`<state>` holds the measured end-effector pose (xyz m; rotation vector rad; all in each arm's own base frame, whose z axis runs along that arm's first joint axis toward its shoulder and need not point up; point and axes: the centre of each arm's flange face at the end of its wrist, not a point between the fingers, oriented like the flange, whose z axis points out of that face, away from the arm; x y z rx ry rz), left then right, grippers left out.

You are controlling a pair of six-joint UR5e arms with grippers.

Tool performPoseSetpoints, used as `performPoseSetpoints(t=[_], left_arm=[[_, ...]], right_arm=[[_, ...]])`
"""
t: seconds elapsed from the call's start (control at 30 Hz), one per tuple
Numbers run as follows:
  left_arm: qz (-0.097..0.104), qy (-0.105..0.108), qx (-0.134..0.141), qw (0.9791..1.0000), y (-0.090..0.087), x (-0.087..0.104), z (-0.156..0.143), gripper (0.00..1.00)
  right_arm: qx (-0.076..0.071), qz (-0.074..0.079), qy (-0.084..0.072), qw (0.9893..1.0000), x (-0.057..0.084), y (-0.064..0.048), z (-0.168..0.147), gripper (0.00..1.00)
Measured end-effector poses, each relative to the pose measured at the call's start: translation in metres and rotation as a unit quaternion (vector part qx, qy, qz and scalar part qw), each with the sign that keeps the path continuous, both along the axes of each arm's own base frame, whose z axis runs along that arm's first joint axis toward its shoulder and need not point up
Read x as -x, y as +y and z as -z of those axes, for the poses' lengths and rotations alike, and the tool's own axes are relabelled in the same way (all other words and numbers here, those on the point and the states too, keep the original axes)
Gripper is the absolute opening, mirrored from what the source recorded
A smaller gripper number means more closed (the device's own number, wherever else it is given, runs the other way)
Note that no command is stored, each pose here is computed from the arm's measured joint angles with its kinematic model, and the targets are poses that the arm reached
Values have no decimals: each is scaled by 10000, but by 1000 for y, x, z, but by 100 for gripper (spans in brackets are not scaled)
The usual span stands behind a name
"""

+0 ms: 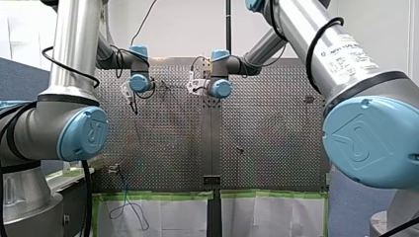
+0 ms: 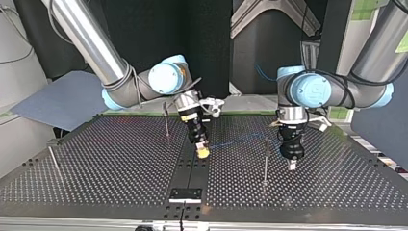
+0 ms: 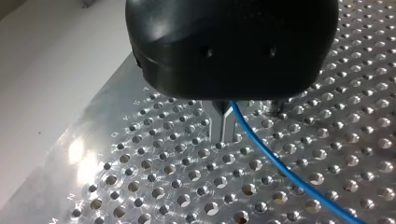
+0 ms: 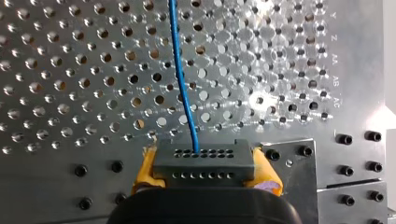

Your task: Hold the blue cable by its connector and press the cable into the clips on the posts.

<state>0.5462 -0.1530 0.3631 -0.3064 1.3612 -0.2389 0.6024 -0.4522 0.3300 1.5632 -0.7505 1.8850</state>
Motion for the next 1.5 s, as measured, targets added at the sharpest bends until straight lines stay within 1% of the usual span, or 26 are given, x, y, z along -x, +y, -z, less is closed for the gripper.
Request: performPoseSetpoints(t=[0.13, 0.27, 0.37, 0.47, 0.57, 0.63, 0.73, 0.8, 0.9, 0.97, 1.07, 1.17, 1.2, 1.3, 1.33, 1.37, 1.4, 1.43, 1.47, 1.5], left_arm=[[-12, 104, -63, 9999, 9, -12, 2, 2], [-29, 250, -106, 9996, 13, -24, 7, 2], [-37, 379, -190, 9991, 13, -33, 10, 2], [-65, 510, -317, 9982, 15, -41, 12, 2], [-96, 637, -458, 9969, 17, -43, 13, 2], [-110, 745, -555, 9956, 18, -42, 15, 2], [-117, 906, -621, 9939, 20, -40, 18, 2], [-116, 1021, -636, 9927, 21, -38, 20, 2], [-97, 1127, -637, 9915, 21, -36, 22, 2], [-80, 1154, -621, 9913, 22, -36, 22, 2], [-54, 1194, -607, 9910, 22, -37, 22, 2], [-33, 1260, -605, 9902, 22, -38, 23, 2], [-26, 1287, -607, 9898, 22, -38, 23, 2], [-16, 1328, -611, 9893, 22, -38, 24, 2], [-19, 1335, -610, 9892, 22, -38, 24, 2], [-26, 1338, -610, 9891, 23, -38, 24, 5], [-45, 1339, -610, 9891, 24, -38, 24, 5], [-66, 1339, -612, 9891, 25, -38, 24, 13], [-92, 1339, -617, 9890, 26, -39, 24, 29], [-134, 1343, -629, 9888, 28, -39, 23, 29]], right_arm=[[13, 26, -8, 10000, 2, -7, 0, 0], [-10, 30, 18, 10000, -1, -15, 9, 0], [-43, 33, 47, 10000, -4, -19, 18, 0], [-43, 61, 34, 10000, -4, -23, 19, 0], [-68, 149, -16, 9999, -1, -29, 17, 0], [-91, 246, -50, 9996, 3, -34, 16, 0], [-124, 405, -86, 9991, 9, -41, 15, 0], [-150, 533, -111, 9984, 15, -47, 15, 0], [-176, 716, -141, 9972, 21, -54, 15, 0], [-194, 810, -149, 9964, 25, -58, 16, 0], [-226, 968, -152, 9949, 31, -63, 16, 0], [-282, 1138, -168, 9930, 38, -69, 16, 0], [-310, 1208, -183, 9920, 42, -72, 17, 0], [-350, 1312, -198, 9905, 47, -76, 17, 0], [-351, 1322, -195, 9904, 47, -77, 17, 0], [-351, 1323, -190, 9904, 48, -77, 17, 0], [-343, 1304, -175, 9907, 47, -76, 17, 0], [-333, 1275, -158, 9911, 46, -76, 17, 0], [-319, 1238, -139, 9917, 45, -75, 17, 0], [-294, 1181, -109, 9925, 43, -73, 17, 0]])
